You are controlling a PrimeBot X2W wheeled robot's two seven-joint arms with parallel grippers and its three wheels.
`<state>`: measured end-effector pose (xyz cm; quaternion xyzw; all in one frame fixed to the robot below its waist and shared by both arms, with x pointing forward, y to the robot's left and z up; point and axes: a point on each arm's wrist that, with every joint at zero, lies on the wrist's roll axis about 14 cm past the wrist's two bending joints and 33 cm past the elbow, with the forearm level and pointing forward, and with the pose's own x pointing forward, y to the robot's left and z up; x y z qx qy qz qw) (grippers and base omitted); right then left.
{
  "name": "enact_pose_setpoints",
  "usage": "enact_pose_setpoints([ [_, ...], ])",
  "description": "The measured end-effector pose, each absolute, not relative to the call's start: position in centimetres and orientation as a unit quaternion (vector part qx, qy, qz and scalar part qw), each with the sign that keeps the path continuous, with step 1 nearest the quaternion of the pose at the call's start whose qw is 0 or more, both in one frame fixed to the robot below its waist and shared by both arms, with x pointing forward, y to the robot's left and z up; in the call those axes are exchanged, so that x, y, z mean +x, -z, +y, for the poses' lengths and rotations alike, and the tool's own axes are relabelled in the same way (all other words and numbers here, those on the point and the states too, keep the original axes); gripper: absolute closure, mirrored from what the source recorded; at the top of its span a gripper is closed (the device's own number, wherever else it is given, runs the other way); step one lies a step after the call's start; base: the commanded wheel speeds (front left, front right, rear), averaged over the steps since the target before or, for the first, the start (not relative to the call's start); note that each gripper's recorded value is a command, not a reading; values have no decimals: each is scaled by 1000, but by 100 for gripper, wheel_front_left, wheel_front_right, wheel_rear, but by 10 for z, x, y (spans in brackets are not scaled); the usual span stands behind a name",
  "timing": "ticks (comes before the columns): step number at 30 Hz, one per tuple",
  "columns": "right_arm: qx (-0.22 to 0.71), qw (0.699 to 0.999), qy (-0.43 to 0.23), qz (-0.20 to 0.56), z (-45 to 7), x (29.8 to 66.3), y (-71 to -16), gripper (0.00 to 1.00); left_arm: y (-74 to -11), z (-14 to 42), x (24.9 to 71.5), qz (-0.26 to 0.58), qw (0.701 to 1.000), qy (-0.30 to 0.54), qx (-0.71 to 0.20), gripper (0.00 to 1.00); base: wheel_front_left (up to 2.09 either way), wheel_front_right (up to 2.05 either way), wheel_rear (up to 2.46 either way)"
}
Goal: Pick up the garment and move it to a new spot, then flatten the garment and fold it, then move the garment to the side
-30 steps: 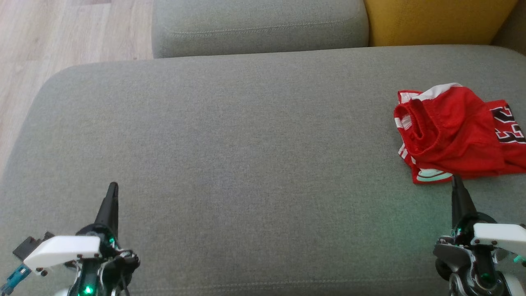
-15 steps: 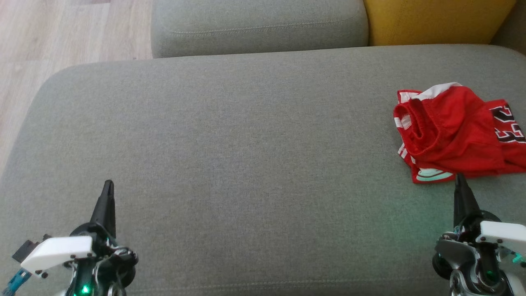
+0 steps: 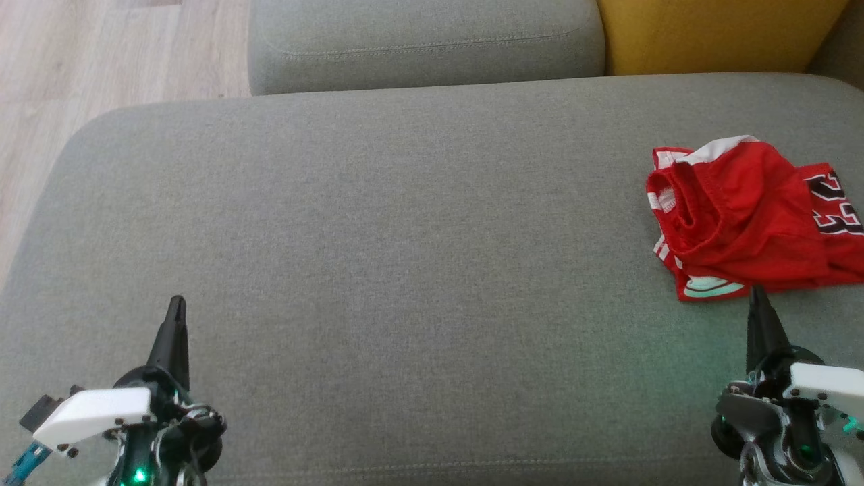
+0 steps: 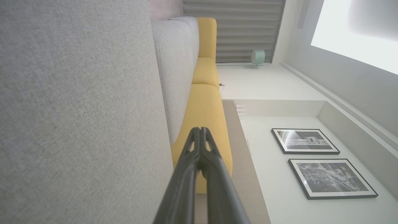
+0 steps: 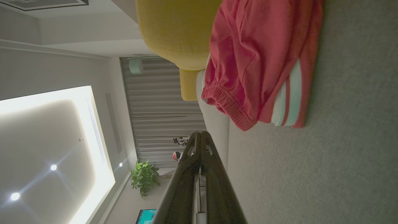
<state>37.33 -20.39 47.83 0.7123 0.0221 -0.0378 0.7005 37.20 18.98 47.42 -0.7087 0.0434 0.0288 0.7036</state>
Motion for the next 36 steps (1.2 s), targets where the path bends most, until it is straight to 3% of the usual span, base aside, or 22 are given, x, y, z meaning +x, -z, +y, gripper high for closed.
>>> enact_pose_setpoints([
  [36,712,700,40,20,-206,373,-478,100,-474,191,372,42,702,-30,-711,100,0,0,0],
])
